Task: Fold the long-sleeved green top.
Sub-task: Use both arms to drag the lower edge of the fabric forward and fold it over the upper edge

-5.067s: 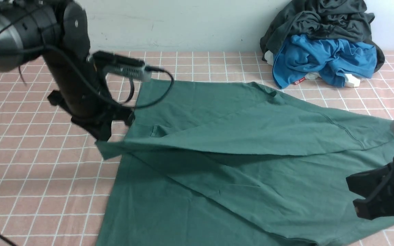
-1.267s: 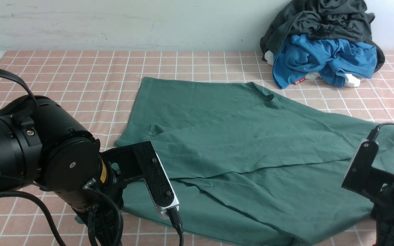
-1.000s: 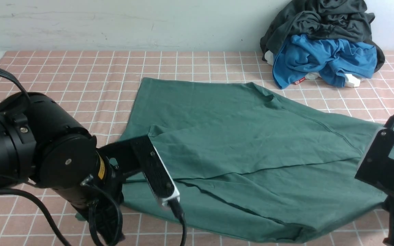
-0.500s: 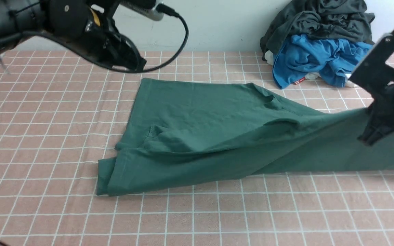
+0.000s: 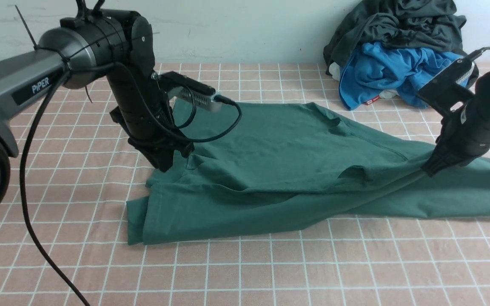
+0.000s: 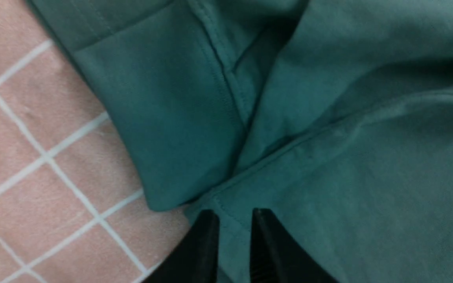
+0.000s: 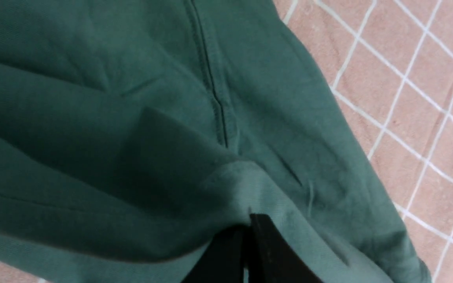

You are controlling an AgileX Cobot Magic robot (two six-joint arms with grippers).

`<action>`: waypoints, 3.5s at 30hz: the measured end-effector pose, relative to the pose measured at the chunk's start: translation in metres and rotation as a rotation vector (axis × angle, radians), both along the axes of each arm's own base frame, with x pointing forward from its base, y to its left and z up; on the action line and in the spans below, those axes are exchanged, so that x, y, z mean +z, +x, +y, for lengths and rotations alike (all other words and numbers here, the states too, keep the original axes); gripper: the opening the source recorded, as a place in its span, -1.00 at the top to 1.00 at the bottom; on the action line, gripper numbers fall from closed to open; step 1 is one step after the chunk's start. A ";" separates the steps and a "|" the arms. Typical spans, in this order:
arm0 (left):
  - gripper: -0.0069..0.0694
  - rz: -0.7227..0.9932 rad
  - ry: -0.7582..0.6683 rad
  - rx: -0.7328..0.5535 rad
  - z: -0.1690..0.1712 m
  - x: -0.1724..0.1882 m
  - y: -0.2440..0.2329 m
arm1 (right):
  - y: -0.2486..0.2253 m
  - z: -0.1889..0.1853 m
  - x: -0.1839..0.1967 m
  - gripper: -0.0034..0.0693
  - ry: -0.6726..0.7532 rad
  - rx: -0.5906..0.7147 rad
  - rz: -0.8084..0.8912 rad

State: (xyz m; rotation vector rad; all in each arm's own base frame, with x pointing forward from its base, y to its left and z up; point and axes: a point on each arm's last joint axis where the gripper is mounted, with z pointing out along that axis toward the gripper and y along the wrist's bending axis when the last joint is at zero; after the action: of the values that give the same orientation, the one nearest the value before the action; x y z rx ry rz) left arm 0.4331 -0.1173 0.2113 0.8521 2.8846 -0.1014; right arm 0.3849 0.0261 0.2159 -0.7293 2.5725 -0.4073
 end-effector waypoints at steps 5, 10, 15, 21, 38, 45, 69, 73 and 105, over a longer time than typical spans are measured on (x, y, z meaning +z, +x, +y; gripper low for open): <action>-0.05 0.042 0.005 0.001 -0.002 -0.020 0.004 | 0.000 0.002 0.000 0.92 0.016 0.012 0.007; -0.13 0.082 0.011 0.004 -0.003 -0.039 0.007 | 0.000 0.002 0.000 0.92 0.023 0.012 0.009; 0.48 0.097 0.014 0.012 -0.003 -0.045 0.008 | -0.001 0.002 -0.001 0.92 0.025 0.011 0.010; 0.75 0.064 0.002 0.014 -0.003 -0.029 0.006 | -0.002 0.002 -0.001 0.92 0.021 0.005 0.027; 0.75 -0.135 0.022 0.041 0.002 0.038 0.015 | -0.003 0.001 -0.002 0.92 0.014 0.003 0.040; 0.66 -0.017 0.066 0.035 0.000 -0.020 0.026 | -0.003 0.001 -0.002 0.92 0.018 0.001 0.040; 0.63 -0.052 0.058 0.026 -0.001 -0.012 0.032 | -0.003 0.002 -0.002 0.92 0.025 -0.002 0.040; 0.27 -0.055 0.057 0.027 -0.001 -0.011 0.032 | -0.003 0.003 -0.002 0.92 0.036 -0.007 0.041; 0.07 -0.068 0.047 0.066 -0.001 -0.003 0.031 | -0.002 0.003 -0.002 0.92 0.046 -0.007 0.032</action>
State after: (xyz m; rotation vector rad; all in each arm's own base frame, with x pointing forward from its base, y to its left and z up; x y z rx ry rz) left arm 0.4636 -0.1187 0.2081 0.7525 2.8584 0.0019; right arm 0.3825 0.0294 0.2143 -0.7159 2.6063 -0.3408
